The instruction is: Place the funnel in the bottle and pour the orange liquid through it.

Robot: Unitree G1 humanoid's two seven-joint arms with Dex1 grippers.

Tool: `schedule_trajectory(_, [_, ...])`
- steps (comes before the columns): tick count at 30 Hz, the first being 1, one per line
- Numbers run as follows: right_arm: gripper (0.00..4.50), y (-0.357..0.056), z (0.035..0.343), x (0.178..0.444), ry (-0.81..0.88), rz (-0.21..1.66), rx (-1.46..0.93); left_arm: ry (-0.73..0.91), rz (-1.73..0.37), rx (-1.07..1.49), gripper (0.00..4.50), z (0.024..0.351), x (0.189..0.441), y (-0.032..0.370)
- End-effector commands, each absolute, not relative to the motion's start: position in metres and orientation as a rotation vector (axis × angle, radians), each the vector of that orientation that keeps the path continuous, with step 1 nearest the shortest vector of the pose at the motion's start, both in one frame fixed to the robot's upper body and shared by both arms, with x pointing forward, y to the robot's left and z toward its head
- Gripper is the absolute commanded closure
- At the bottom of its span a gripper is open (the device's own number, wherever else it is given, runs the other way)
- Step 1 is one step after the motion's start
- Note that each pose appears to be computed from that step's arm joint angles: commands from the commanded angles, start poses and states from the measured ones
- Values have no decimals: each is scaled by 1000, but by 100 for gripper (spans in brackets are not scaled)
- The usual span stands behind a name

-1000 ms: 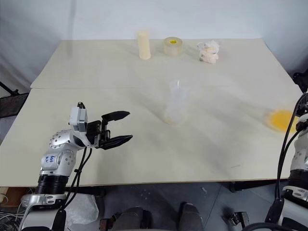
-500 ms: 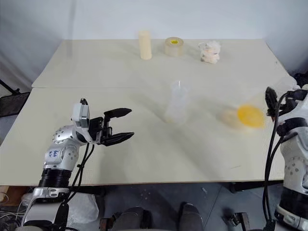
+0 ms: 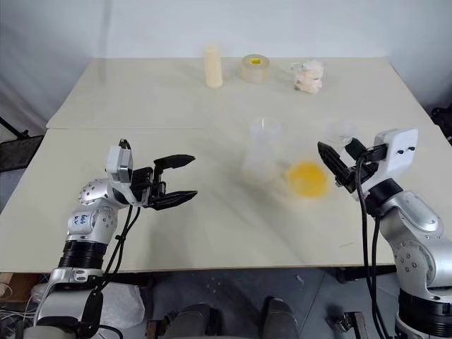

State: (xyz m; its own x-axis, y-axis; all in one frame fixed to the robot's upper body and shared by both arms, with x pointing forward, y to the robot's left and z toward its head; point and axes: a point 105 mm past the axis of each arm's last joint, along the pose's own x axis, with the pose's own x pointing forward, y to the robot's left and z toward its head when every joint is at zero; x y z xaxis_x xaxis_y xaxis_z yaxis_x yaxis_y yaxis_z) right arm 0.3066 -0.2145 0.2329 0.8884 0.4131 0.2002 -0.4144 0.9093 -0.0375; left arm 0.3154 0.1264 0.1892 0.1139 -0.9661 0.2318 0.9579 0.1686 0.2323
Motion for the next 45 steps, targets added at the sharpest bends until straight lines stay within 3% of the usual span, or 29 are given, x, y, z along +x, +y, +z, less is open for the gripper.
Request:
schedule_trajectory(1, [206,-205,259,301,-286,495,-57,-400,-1427,66,0,198,315,125])
schedule_trajectory(16, [206,-204,306,317,-399,395,-332,-424,-1462,68,0,202,324,125])
schedule_trajectory(31, [206,-176,318,328,-488,282,-730,-403,-1419,62,0,204,353,128])
schedule_trajectory(45, [206,-154,315,332,-572,258,-1048,-403,-1483,83,0,210,360,117])
